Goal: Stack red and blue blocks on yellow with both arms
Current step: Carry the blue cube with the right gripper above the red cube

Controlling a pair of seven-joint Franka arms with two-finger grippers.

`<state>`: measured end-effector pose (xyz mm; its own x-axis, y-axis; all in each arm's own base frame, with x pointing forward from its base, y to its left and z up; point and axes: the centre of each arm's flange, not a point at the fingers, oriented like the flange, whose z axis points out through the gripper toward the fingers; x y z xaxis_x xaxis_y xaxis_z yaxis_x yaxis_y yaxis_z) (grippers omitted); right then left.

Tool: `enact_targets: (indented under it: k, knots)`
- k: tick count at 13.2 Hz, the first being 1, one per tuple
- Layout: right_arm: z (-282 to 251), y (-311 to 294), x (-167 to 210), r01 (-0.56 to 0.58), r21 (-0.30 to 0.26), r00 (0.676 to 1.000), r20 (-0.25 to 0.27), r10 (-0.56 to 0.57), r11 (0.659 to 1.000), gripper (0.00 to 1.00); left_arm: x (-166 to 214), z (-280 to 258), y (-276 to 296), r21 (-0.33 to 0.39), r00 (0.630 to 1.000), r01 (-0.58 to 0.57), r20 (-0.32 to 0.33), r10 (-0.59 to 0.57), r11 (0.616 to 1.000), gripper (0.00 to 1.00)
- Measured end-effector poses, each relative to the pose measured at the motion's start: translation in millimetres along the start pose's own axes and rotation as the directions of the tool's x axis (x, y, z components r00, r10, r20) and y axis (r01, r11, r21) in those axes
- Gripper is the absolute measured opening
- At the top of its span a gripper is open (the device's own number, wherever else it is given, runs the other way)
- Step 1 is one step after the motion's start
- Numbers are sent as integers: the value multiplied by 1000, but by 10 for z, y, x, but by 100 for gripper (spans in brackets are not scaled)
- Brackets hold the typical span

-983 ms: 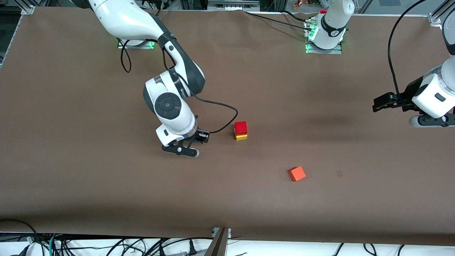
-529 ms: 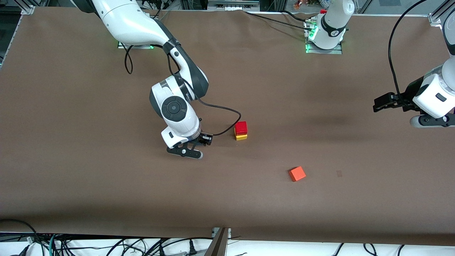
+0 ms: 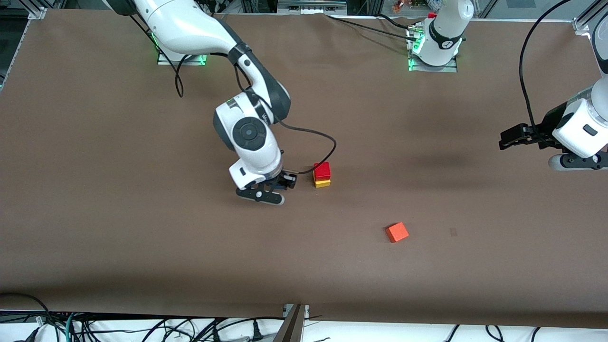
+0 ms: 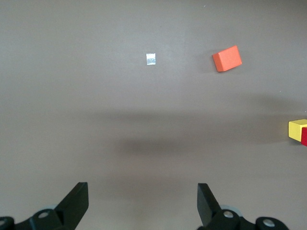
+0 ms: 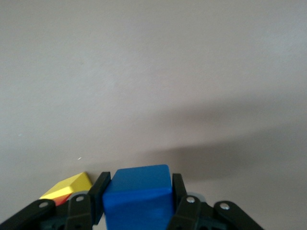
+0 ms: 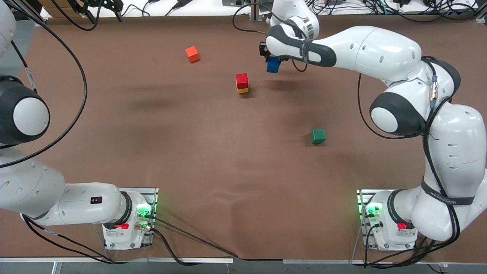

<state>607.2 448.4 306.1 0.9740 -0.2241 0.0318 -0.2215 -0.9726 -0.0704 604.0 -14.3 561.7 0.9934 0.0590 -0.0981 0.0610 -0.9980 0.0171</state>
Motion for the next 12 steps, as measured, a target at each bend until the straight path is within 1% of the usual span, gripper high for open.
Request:
enact_targets:
  k: [4, 8, 12]
  knots:
    - [-177, -356, -304, -30, 33, 999, -18, 30, 999, 56, 0, 0, -4, 0, 1000, 1, 0, -1, 1000, 100]
    - [-179, -585, -613, -64, 37, 998, -13, 64, 997, 56, 1, -3, -7, 0, 1000, 1, -1, -1, 1000, 100]
    - [-193, -747, -846, -62, 42, 998, -11, 62, 997, 56, 5, -64, -6, -1, 1000, 1, -15, -1, 1000, 100]
